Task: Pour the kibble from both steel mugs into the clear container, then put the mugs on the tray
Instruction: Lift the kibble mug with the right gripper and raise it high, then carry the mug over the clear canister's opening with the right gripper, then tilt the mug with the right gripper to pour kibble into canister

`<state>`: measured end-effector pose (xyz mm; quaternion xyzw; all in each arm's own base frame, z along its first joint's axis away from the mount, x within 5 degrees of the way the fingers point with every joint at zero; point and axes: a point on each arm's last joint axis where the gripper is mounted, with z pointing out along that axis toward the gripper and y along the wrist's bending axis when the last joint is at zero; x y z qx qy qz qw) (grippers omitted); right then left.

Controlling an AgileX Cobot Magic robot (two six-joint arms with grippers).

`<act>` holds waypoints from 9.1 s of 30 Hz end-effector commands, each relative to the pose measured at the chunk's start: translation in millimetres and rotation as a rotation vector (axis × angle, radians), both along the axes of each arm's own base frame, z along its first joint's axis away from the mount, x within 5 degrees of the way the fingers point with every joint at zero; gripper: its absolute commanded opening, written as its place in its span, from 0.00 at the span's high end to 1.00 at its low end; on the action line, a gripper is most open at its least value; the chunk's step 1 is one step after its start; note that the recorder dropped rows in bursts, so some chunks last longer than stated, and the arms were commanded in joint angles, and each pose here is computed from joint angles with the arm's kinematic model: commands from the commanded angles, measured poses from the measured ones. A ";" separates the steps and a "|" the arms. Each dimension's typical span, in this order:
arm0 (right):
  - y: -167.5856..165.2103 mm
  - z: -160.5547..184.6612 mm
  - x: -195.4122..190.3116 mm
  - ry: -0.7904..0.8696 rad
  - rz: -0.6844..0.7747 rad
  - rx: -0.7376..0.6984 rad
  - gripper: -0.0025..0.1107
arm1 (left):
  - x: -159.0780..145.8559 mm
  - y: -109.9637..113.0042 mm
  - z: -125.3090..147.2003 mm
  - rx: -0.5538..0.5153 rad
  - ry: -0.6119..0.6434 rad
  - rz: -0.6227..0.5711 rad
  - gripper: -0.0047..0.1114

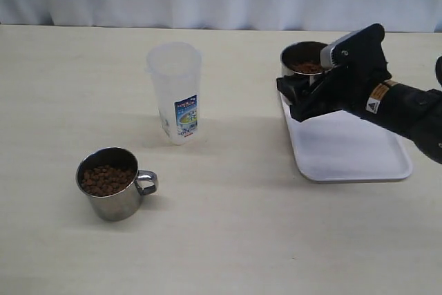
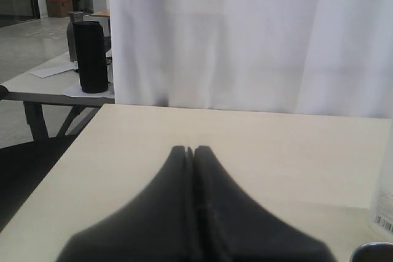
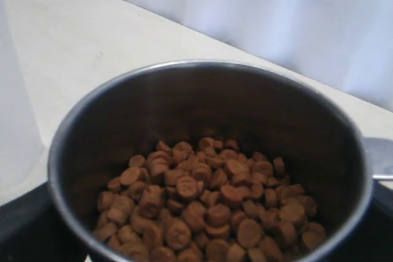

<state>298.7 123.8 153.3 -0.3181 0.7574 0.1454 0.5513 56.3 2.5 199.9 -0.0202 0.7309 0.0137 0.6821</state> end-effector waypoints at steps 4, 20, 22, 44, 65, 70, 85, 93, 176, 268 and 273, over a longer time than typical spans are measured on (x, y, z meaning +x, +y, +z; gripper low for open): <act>26.2 29.8 -25.1 -0.009 -0.072 -0.118 0.94 | 0.0 -0.4 -0.1 -0.003 -0.009 -0.008 0.96; 34.5 48.6 -46.5 0.010 -0.065 -0.130 0.94 | 0.0 -0.4 -0.1 -0.003 -0.009 -0.008 0.96; 26.5 49.9 -41.1 0.030 -0.064 -0.073 0.94 | 0.0 -0.4 -0.1 -0.003 -0.009 -0.008 0.96; 21.9 87.5 -9.3 0.134 -0.145 -0.180 0.94 | 0.0 -0.5 -0.1 -0.007 -0.009 -0.008 0.96; 104.1 100.1 -20.0 -0.235 -0.154 -0.561 0.94 | 0.0 -0.4 0.1 -0.004 -0.011 -0.008 0.96; 121.1 102.0 -20.1 -0.253 -0.145 -0.545 0.94 | 0.0 -0.4 0.1 -0.004 -0.011 -0.008 0.96; 163.4 103.6 2.5 -0.389 0.056 -0.692 0.94 | 0.0 -0.5 0.1 -0.007 -0.011 -0.008 0.96; 172.1 100.0 6.9 -0.452 0.138 -0.789 0.94 | 0.0 -0.5 0.1 -0.007 -0.011 -0.008 0.96; 189.1 102.9 8.3 -0.871 0.533 -1.302 0.94 | 0.0 -0.4 0.2 -0.002 -0.013 -0.007 0.96; 198.0 104.1 3.5 -1.138 0.720 -1.639 0.94 | 0.0 -0.5 0.2 -0.006 -0.013 -0.008 0.96; 198.0 104.1 3.5 -1.167 0.742 -1.680 0.94 | 0.0 -0.5 0.2 -0.006 -0.013 -0.008 0.96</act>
